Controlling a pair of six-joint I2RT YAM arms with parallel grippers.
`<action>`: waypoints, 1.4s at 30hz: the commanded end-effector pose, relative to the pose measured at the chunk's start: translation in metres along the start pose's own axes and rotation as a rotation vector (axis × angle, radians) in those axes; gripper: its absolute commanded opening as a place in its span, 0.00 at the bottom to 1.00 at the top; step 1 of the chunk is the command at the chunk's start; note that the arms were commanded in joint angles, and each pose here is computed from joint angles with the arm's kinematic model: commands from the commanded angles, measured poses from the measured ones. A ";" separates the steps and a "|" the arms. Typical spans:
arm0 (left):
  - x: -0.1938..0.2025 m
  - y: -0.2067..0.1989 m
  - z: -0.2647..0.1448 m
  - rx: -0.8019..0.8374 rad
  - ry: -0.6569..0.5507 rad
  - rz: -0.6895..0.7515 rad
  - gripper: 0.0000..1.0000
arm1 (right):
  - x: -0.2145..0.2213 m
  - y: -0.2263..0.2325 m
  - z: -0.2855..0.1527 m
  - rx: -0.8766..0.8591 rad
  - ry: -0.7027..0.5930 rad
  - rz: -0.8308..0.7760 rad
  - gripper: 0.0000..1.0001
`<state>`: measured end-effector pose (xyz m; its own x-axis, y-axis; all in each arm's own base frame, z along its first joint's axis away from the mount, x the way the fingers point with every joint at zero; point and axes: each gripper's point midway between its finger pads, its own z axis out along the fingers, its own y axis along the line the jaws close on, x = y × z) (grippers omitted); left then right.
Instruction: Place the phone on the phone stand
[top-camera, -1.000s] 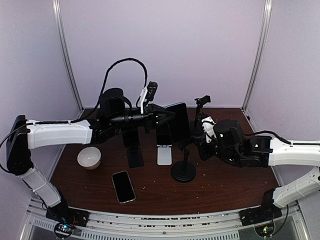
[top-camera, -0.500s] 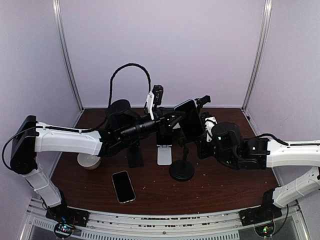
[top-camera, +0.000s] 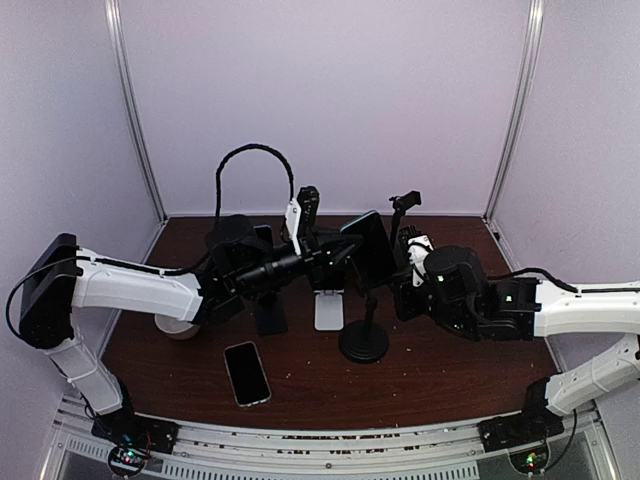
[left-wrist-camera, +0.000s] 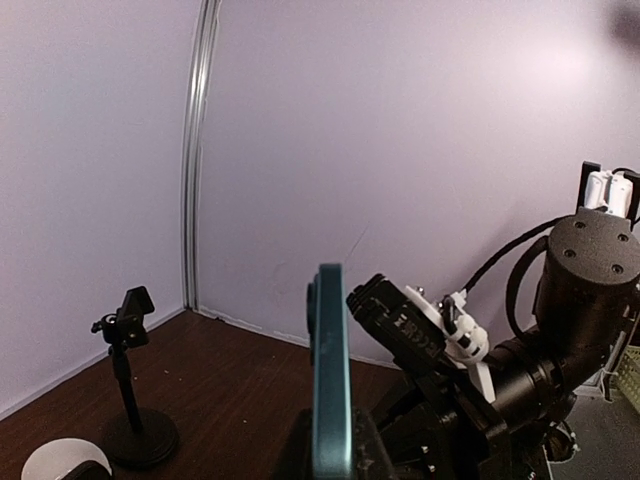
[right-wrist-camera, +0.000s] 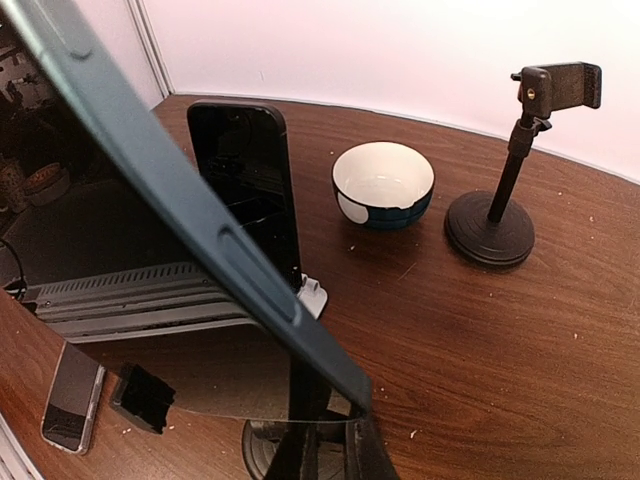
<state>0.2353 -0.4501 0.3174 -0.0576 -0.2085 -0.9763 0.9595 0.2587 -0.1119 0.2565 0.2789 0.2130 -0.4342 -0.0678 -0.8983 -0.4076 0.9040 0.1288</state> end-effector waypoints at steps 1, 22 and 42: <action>0.063 -0.005 -0.020 -0.001 0.249 -0.077 0.00 | -0.018 0.000 -0.009 -0.011 -0.074 0.030 0.00; 0.118 -0.003 -0.054 -0.096 0.654 -0.159 0.00 | -0.010 -0.031 -0.006 0.109 -0.067 0.007 0.00; 0.114 -0.004 -0.069 -0.114 0.722 -0.085 0.00 | 0.006 -0.054 0.002 0.137 0.025 -0.119 0.00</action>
<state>0.2281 -0.4389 0.3009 -0.1744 0.0806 -0.9814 0.9297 0.3418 -0.1372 0.2590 0.2736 0.2117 -0.3917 -0.1461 -0.9084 -0.4872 0.8705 0.0701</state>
